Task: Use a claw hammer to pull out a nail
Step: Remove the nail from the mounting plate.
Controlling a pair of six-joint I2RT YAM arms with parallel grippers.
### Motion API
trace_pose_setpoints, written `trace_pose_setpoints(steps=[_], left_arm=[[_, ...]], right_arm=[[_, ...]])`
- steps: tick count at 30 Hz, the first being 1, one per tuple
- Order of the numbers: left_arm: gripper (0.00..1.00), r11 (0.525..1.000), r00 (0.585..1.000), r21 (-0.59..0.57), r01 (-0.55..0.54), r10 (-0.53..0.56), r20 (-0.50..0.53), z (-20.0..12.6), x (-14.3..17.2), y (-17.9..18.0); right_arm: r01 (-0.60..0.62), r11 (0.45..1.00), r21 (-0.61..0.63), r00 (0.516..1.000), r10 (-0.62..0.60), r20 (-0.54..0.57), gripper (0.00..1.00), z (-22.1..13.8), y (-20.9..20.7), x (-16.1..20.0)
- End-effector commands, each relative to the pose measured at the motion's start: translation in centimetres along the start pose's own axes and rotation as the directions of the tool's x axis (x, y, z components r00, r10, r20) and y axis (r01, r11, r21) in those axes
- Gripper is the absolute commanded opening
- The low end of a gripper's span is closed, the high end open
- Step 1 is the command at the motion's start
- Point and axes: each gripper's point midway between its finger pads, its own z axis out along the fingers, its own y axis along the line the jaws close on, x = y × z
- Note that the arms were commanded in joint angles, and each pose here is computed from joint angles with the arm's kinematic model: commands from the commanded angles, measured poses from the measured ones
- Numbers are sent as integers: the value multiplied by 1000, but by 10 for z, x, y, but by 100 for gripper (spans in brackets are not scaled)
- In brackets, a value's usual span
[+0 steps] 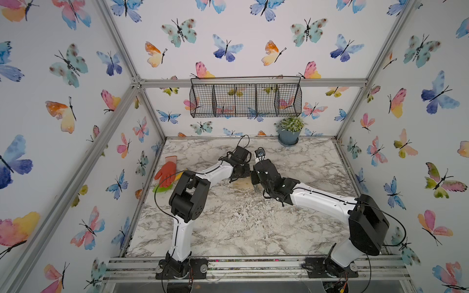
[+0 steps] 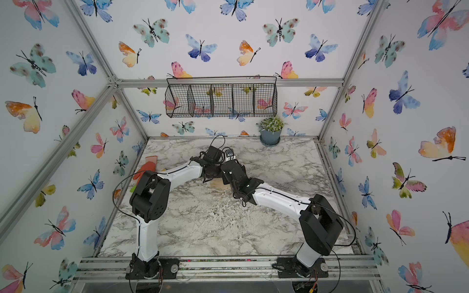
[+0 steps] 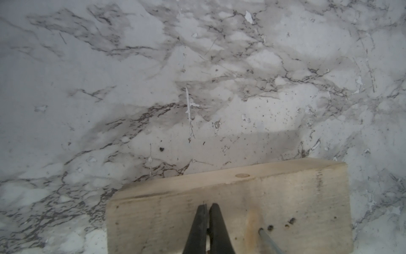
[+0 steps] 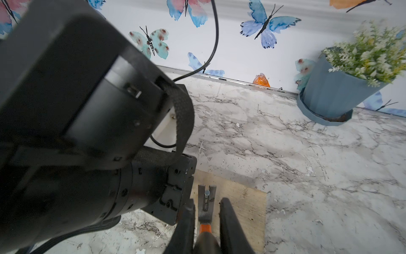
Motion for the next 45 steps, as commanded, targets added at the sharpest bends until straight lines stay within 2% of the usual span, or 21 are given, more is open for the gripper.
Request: trace_pose_setpoints(steps=[1, 6, 23, 33, 36, 42, 45], left_arm=[[8, 974, 886, -218, -56, -52, -460, 59, 158, 75], [8, 975, 884, -215, -59, -49, -465, 60, 160, 75], [8, 974, 884, -219, -63, -47, -465, 60, 160, 76], [8, 974, 885, -220, -59, -51, -463, 60, 159, 75], [8, 973, 886, -221, -59, -51, -461, 60, 158, 75], [8, 974, 887, -218, -58, -50, -459, 58, 156, 74], [10, 976, 895, -210, -56, -44, -443, 56, 149, 70]], right_arm=[[-48, 999, -11, 995, 49, 92, 3, -4, 1, -35], [-54, 998, -22, 982, 57, 182, 3, -11, -2, -50], [-65, 998, -23, 957, 69, 280, 3, -38, -13, -77], [-120, 992, -36, 940, 126, 317, 3, -60, -32, -59], [-163, 986, -39, 922, 166, 350, 3, -73, -44, -53], [-191, 980, 49, 915, 160, 370, 3, -97, -73, -53], [-191, 975, 116, 928, 141, 345, 3, -102, -86, -50]])
